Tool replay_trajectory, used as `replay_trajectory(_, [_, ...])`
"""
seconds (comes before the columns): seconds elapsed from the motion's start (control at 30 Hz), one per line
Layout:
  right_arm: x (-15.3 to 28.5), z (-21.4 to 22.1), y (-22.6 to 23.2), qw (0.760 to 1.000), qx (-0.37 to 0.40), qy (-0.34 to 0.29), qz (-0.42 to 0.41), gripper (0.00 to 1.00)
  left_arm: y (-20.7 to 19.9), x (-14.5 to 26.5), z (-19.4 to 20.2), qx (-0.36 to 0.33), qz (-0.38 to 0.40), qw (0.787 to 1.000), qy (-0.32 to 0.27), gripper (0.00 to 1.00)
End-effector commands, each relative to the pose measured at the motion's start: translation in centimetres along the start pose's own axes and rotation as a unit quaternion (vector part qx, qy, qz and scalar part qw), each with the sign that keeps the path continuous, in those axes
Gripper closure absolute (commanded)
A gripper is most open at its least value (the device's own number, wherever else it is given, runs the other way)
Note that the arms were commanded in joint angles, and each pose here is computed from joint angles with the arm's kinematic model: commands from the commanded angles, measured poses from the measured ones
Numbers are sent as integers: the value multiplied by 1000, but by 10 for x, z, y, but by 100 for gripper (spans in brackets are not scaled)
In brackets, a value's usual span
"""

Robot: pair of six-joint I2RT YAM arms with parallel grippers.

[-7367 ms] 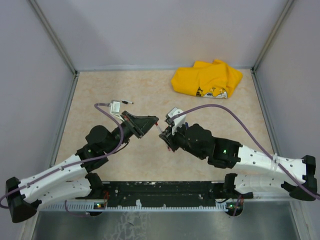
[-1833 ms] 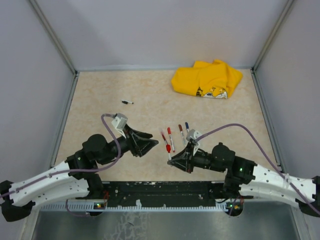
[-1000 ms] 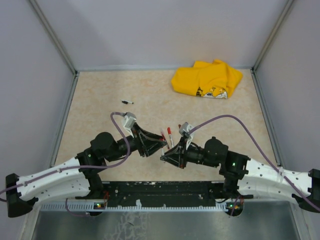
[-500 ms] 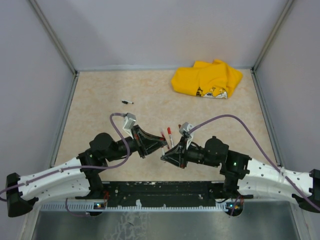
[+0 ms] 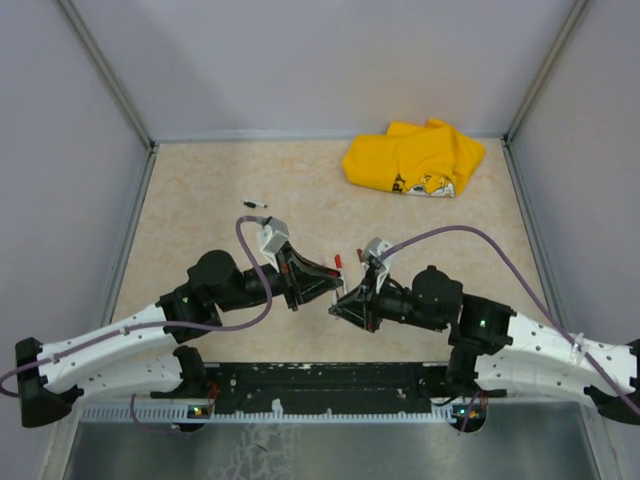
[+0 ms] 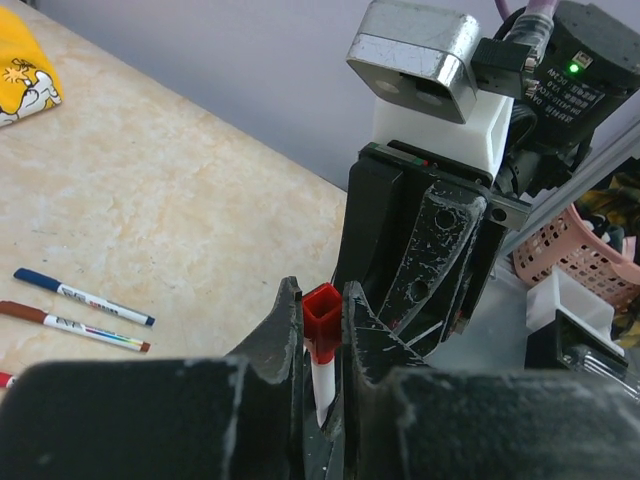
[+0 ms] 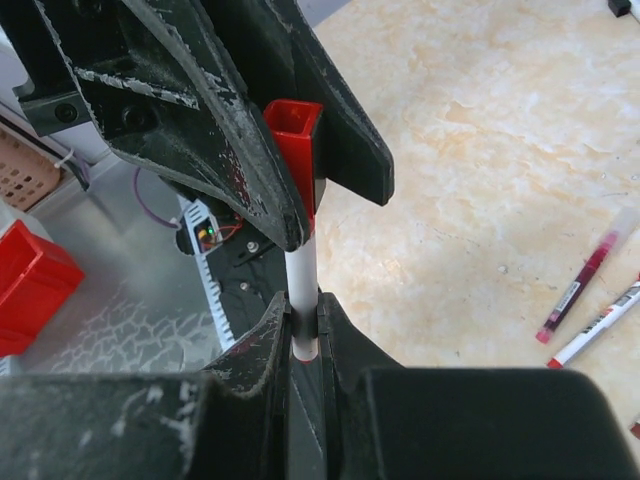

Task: Insert the pens into the pen caps
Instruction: Press the pen cap onto the pen.

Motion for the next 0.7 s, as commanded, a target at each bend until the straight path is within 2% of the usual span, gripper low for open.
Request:
replay_trajectory(0.0, [22,-100,1,987,7,-156,34,100,21,13,58,-10,-23,990,140,100])
replay_trajectory(0.4, [52,-168,-5,963,29,-255,84,100,26,13,77,13,-14,988,156,100])
replay_trajectory(0.67, [58,-198,-8,943,57,-310,106,100,24,12,80,29,-5,988,155,100])
Point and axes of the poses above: each gripper's point midway between its finger pads, its own x axis back along the fingers, its own y axis along the line the jaws close on, z = x × y, the point moved 3 cm from there along x, back along the fingers, and after that the axes turned 10 degrees about x, right-handed, at the moved point
